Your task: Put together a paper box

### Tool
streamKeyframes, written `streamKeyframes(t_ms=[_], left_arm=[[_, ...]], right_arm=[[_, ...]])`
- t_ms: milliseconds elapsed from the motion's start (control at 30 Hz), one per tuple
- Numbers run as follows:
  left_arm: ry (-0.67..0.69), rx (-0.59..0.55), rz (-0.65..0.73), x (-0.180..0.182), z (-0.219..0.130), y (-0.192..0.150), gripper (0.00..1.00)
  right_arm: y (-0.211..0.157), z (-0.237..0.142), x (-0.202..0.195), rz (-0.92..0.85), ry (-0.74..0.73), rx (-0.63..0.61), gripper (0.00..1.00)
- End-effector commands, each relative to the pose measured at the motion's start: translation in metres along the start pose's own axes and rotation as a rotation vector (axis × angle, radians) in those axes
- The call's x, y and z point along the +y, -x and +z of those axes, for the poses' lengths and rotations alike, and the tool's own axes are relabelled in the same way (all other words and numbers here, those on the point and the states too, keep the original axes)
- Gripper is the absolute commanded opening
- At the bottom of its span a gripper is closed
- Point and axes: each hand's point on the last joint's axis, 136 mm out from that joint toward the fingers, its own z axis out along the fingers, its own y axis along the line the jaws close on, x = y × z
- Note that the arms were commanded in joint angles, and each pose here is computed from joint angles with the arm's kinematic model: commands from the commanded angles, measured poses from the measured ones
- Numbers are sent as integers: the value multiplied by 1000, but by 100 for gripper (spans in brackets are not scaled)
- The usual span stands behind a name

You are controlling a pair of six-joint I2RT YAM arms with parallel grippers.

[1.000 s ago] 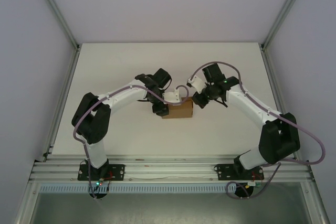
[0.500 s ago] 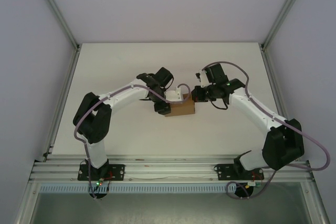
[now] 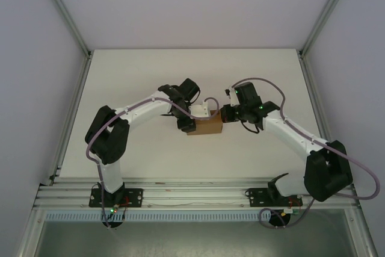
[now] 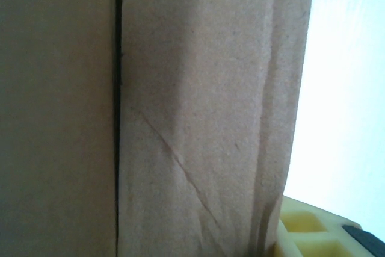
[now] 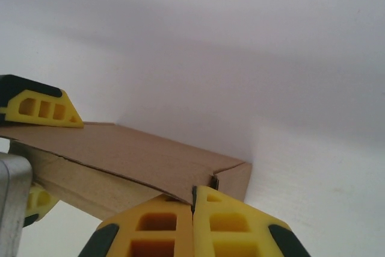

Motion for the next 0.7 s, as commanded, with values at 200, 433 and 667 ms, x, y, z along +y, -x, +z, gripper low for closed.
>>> streamKeyframes(t_ms=[200,433,667], left_arm=[[54,-56,-22,11,-8,18,58],[114,-139,-41,13,-31,29,100],[316,-222,-225,30,-66,20,100]], right_arm=[[-19,8,-17,-93,-60,-114,0],[-24,9,-19,-110,-110,-81,0],[-22,4,-18,-96,-181,-62,0]])
